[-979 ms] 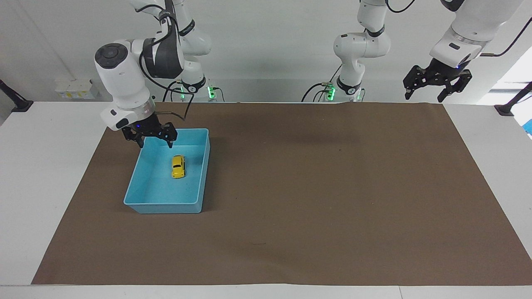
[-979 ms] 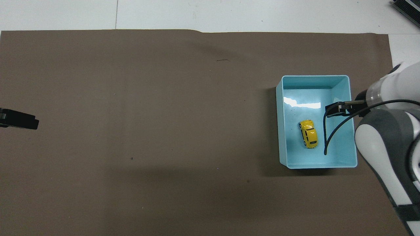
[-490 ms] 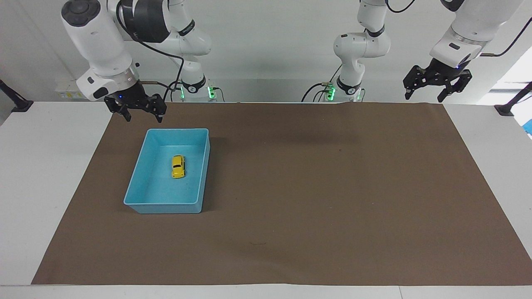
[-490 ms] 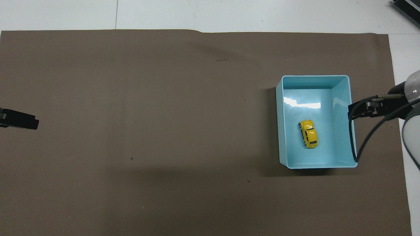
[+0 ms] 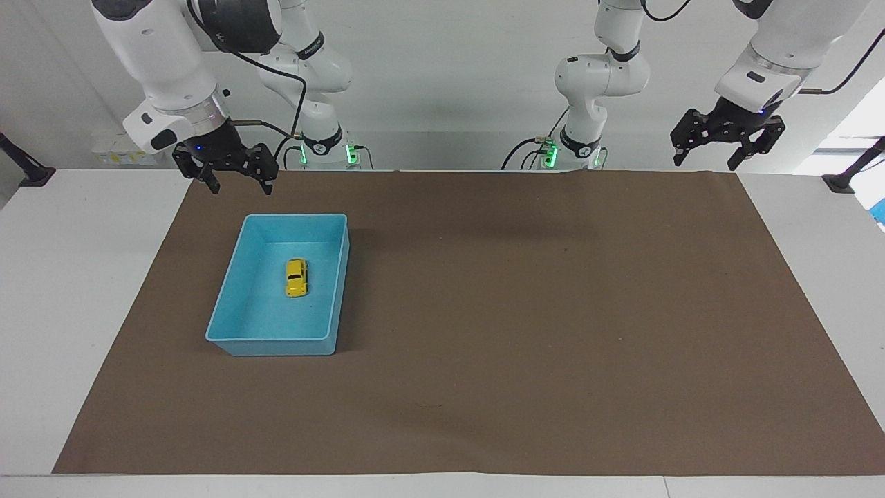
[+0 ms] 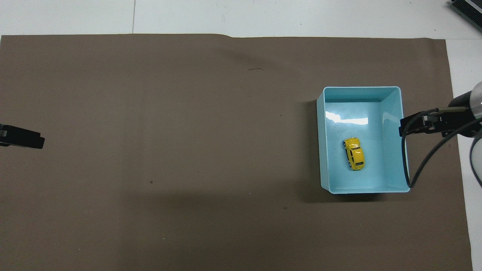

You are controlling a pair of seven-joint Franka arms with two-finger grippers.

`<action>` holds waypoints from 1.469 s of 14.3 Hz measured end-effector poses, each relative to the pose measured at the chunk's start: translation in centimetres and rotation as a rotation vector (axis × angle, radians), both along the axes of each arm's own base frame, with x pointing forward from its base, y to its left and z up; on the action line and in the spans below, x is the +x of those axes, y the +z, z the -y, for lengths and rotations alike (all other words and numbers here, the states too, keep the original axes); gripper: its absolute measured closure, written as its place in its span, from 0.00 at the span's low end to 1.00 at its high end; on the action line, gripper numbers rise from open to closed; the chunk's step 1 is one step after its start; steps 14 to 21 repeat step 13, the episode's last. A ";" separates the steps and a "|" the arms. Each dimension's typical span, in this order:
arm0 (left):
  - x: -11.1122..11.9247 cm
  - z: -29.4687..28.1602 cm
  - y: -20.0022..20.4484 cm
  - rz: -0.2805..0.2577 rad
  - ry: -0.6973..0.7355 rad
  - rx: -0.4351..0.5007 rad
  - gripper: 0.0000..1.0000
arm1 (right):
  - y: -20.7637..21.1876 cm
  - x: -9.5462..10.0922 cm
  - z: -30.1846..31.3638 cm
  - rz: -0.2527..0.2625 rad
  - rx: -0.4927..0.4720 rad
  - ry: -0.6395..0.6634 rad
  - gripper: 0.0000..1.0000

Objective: Wind up and store yellow beetle car

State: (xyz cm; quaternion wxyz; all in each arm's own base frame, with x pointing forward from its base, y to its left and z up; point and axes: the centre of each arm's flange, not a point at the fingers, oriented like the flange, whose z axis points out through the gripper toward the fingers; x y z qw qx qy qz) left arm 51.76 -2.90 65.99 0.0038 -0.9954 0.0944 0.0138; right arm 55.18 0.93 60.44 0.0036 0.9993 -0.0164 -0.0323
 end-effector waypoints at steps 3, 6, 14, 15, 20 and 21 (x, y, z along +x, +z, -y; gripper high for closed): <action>0.0 0.0 0.0 0.000 0.000 0.000 0.00 | 0.1 -0.1 0.0 0.001 0.000 0.000 0.00; 0.0 0.0 0.0 0.000 0.000 0.000 0.00 | 0.1 -0.2 0.0 0.001 -0.001 0.000 0.00; 0.0 0.0 0.0 0.000 0.000 0.000 0.00 | 0.0 -0.3 0.0 -0.001 -0.001 0.000 0.00; 0.0 0.0 0.0 0.000 0.000 0.000 0.00 | 0.0 -0.3 0.0 -0.001 -0.001 0.000 0.00; 0.0 0.0 0.0 0.000 0.000 0.000 0.00 | 0.0 -0.3 0.0 -0.001 -0.001 0.000 0.00; 0.0 0.0 0.0 0.000 0.000 0.000 0.00 | 0.0 -0.3 0.0 -0.001 -0.001 0.000 0.00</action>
